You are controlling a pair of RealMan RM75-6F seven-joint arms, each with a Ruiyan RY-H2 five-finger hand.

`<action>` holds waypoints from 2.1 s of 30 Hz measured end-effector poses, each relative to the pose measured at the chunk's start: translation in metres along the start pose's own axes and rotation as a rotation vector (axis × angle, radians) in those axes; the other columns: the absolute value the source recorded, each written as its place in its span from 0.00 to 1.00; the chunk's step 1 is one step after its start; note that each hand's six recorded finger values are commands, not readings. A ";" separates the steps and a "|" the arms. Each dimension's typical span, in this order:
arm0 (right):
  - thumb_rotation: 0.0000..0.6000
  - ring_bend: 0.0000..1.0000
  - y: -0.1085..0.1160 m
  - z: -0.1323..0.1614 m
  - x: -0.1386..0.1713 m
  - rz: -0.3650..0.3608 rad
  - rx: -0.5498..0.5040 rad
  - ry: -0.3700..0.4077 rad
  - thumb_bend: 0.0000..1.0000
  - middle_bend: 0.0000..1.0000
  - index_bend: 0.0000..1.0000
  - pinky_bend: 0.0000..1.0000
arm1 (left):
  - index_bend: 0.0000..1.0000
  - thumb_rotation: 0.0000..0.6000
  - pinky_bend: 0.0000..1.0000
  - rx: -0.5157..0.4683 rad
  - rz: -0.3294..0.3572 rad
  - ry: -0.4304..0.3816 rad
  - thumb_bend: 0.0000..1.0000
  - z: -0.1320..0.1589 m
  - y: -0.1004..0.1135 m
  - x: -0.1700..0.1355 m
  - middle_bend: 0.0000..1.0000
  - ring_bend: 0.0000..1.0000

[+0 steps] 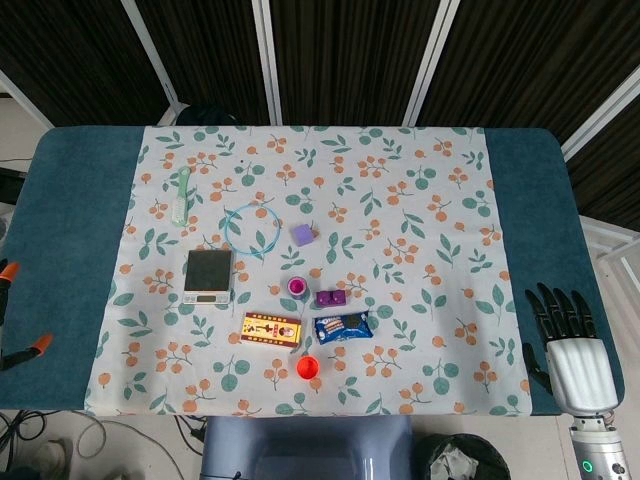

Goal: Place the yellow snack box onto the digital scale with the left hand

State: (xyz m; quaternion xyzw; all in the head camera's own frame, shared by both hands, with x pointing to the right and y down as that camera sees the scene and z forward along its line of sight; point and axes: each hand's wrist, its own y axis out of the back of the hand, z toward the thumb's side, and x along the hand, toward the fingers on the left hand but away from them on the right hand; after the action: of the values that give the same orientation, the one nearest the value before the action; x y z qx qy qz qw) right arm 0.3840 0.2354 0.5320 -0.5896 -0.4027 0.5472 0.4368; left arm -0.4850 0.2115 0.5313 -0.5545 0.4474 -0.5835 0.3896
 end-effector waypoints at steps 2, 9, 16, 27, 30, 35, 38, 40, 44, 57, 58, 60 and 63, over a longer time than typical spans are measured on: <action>1.00 0.06 0.000 0.000 0.000 0.000 0.000 -0.001 0.51 0.07 0.03 0.01 | 0.00 1.00 0.01 0.001 -0.002 -0.001 0.04 0.000 0.000 0.000 0.02 0.00; 1.00 0.06 0.000 0.000 0.000 0.000 0.000 -0.001 0.51 0.07 0.03 0.01 | 0.00 1.00 0.01 0.003 -0.011 -0.002 0.04 0.001 -0.002 0.000 0.02 0.00; 1.00 0.06 0.001 -0.001 0.000 -0.001 0.001 -0.003 0.51 0.07 0.03 0.01 | 0.00 1.00 0.01 0.003 -0.009 -0.003 0.04 0.001 -0.001 0.000 0.02 0.00; 1.00 0.06 -0.001 -0.001 -0.001 0.006 0.000 -0.007 0.51 0.07 0.03 0.01 | 0.00 1.00 0.19 0.002 -0.019 -0.034 0.18 0.007 -0.004 0.000 0.14 0.10; 1.00 0.06 -0.002 -0.003 -0.001 0.008 0.003 -0.016 0.51 0.07 0.03 0.01 | 0.01 1.00 0.38 -0.001 -0.021 -0.072 0.29 0.013 -0.005 0.001 0.33 0.27; 1.00 0.06 -0.006 -0.003 -0.003 0.018 0.009 -0.016 0.51 0.07 0.03 0.01 | 0.03 1.00 0.58 0.007 -0.048 -0.161 0.43 0.029 -0.009 0.006 0.57 0.48; 1.00 0.06 -0.007 -0.002 -0.003 0.020 0.010 -0.012 0.51 0.07 0.03 0.01 | 0.05 1.00 0.65 0.056 -0.101 -0.211 0.51 0.040 -0.017 0.012 0.67 0.57; 1.00 0.06 -0.006 -0.002 -0.003 0.019 0.010 -0.014 0.51 0.07 0.03 0.01 | 0.06 1.00 0.67 0.079 -0.138 -0.239 0.56 0.048 -0.023 0.017 0.71 0.60; 1.00 0.06 -0.005 -0.004 -0.002 0.013 0.008 -0.020 0.51 0.07 0.03 0.01 | 0.08 1.00 0.70 0.116 -0.239 -0.290 0.65 0.066 -0.039 0.027 0.76 0.65; 1.00 0.06 -0.006 -0.005 -0.003 0.019 0.005 -0.023 0.51 0.07 0.03 0.01 | 0.11 1.00 0.73 0.200 -0.475 -0.356 0.76 0.110 -0.090 0.043 0.83 0.70; 1.00 0.06 -0.006 -0.005 -0.003 0.018 0.005 -0.025 0.51 0.07 0.03 0.01 | 0.11 1.00 0.73 0.204 -0.485 -0.355 0.76 0.112 -0.095 0.043 0.83 0.70; 1.00 0.06 -0.005 -0.006 -0.003 0.017 0.004 -0.028 0.51 0.07 0.03 0.01 | 0.11 1.00 0.73 0.207 -0.495 -0.351 0.76 0.116 -0.102 0.041 0.83 0.70; 1.00 0.06 -0.005 -0.006 -0.003 0.016 0.003 -0.030 0.51 0.07 0.03 0.01 | 0.11 1.00 0.73 0.210 -0.505 -0.335 0.76 0.117 -0.110 0.041 0.83 0.70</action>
State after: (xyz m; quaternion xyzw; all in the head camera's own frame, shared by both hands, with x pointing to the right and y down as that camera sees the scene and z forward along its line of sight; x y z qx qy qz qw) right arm 0.3898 0.2341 0.5377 -0.5839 -0.4037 0.5600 0.4272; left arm -0.3671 0.1950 0.6468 -0.6931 0.1628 -0.6054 0.3559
